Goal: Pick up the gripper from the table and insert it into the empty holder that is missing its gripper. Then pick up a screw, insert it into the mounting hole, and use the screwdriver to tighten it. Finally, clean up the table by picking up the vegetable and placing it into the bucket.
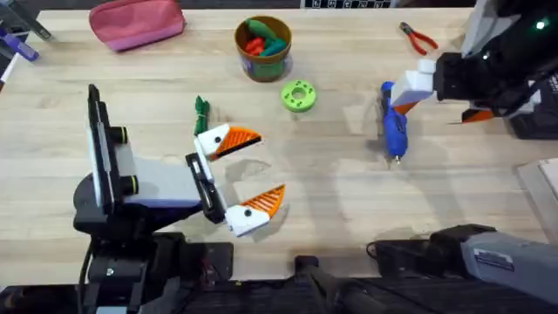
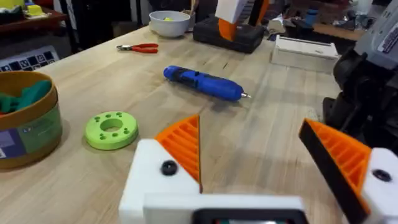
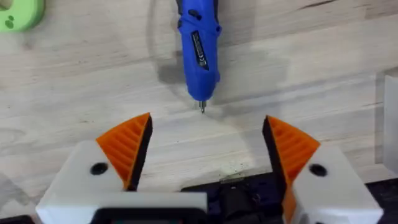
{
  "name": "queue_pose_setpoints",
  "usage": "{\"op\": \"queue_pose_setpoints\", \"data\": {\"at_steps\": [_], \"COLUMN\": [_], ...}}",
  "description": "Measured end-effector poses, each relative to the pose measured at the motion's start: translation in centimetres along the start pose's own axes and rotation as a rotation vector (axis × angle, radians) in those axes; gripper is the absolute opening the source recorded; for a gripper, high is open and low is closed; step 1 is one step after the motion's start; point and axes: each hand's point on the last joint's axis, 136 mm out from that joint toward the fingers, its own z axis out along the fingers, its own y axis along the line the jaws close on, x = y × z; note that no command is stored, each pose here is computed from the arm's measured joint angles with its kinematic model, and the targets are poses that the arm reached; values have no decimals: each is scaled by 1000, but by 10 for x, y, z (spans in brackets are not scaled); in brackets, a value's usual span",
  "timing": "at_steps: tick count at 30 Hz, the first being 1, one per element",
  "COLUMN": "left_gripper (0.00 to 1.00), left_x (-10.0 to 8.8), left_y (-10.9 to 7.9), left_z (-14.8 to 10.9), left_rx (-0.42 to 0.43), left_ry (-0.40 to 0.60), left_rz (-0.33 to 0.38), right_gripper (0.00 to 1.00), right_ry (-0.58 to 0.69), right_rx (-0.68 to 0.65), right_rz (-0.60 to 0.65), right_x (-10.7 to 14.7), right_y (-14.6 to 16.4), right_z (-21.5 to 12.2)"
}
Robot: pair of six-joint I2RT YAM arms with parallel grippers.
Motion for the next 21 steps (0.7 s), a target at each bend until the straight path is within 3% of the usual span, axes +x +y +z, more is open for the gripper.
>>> {"op": "queue_pose_setpoints", "data": {"at_steps": [12, 13, 17, 19, 21], "left_gripper": [984, 929, 305, 43, 17], "left_x": [0, 0, 0, 0, 0], "left_y": [0, 0, 0, 0, 0], "left_z": [0, 0, 0, 0, 0], "left_rx": [0, 0, 0, 0, 0], "left_ry": [0, 0, 0, 0, 0], "left_rz": [0, -1, 0, 5, 4], "right_gripper": [994, 994, 994, 994, 994], "right_ry": [-5, -5, -5, -5, -5], "right_rx": [-2, -2, -2, -2, -2], "right_rz": [1, 1, 1, 1, 1], "right_x": [-1, -1, -1, -1, -1], "right_y": [0, 1, 1, 1, 0], "right_z": [0, 0, 0, 0, 0]}}
